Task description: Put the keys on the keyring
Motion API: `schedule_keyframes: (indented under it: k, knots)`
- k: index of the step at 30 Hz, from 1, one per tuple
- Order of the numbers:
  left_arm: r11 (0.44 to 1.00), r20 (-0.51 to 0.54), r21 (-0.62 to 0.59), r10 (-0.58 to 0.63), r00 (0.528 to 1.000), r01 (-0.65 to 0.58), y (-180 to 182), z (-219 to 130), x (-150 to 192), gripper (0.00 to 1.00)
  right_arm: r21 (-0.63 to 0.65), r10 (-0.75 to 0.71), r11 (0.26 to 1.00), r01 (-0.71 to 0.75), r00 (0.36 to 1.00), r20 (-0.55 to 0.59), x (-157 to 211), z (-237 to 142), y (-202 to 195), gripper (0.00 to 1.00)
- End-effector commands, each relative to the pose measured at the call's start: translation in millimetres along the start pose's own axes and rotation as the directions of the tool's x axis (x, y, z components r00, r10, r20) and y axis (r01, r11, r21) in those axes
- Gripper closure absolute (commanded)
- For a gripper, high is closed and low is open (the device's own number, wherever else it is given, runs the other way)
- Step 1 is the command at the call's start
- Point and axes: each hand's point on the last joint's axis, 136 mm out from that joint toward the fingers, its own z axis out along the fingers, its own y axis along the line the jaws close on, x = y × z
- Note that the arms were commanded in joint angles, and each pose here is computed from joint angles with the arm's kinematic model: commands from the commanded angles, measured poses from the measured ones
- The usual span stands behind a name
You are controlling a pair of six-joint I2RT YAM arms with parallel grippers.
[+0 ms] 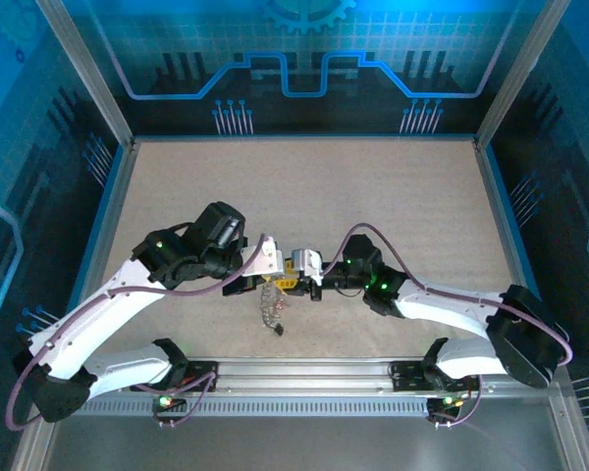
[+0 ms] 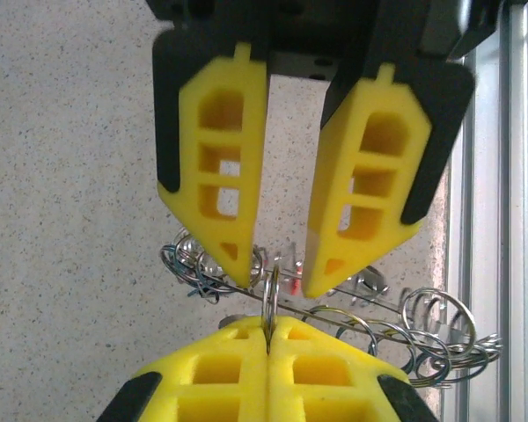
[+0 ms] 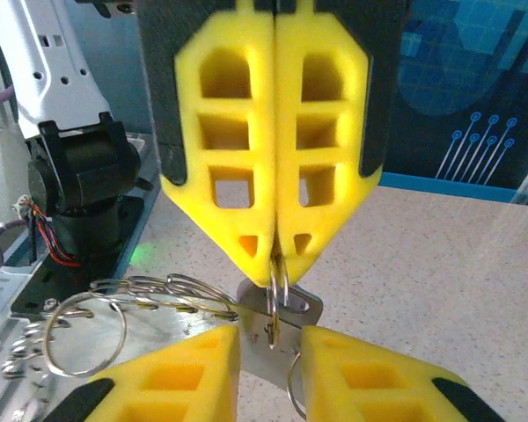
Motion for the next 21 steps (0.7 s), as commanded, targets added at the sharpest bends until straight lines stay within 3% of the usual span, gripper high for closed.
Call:
schedule_keyframes:
  k: [1, 8, 9, 11, 16, 21]
  knots:
    - [0.999, 0.058, 0.024, 0.023, 0.998, -0.024, -6.0, -8.6, -13.6, 1.0, -0.034, 0.008, 0.999, -0.005, 0.998, 0.068, -20.5, 5.6, 2.9, 0.78]
    - [1.0, 0.117, -0.002, 0.005, 0.993, -0.004, -3.5, -5.2, -16.5, 0.99, -0.045, -0.004, 0.999, 0.008, 0.995, 0.099, -27.3, 6.2, 3.4, 0.97]
    - [1.0, 0.125, -0.014, -0.002, 0.992, 0.004, -2.2, -5.7, -16.1, 0.94, -0.043, -0.004, 0.999, 0.009, 0.995, 0.102, -27.3, 6.0, 3.6, 1.0]
    - [0.999, 0.148, -0.03, -0.012, 0.989, 0.017, -1.6, -8.7, -16.2, 0.83, -0.029, -0.003, 1.0, 0.006, 0.992, 0.123, -29.5, 4.3, 1.4, 1.0]
    - [0.998, 0.176, -0.052, -0.028, 0.984, 0.038, -3.0, -12.2, -9.8, 0.83, 0.002, -0.018, 1.0, 0.018, 0.98, 0.196, -38.8, -4.2, -0.3, 1.0]
    - [0.995, 0.217, -0.084, -0.038, 0.976, 0.057, -4.2, -14.4, -4.9, 0.75, 0.031, -0.033, 0.999, 0.026, 0.97, 0.241, -46.6, -9.6, -3.2, 1.0]
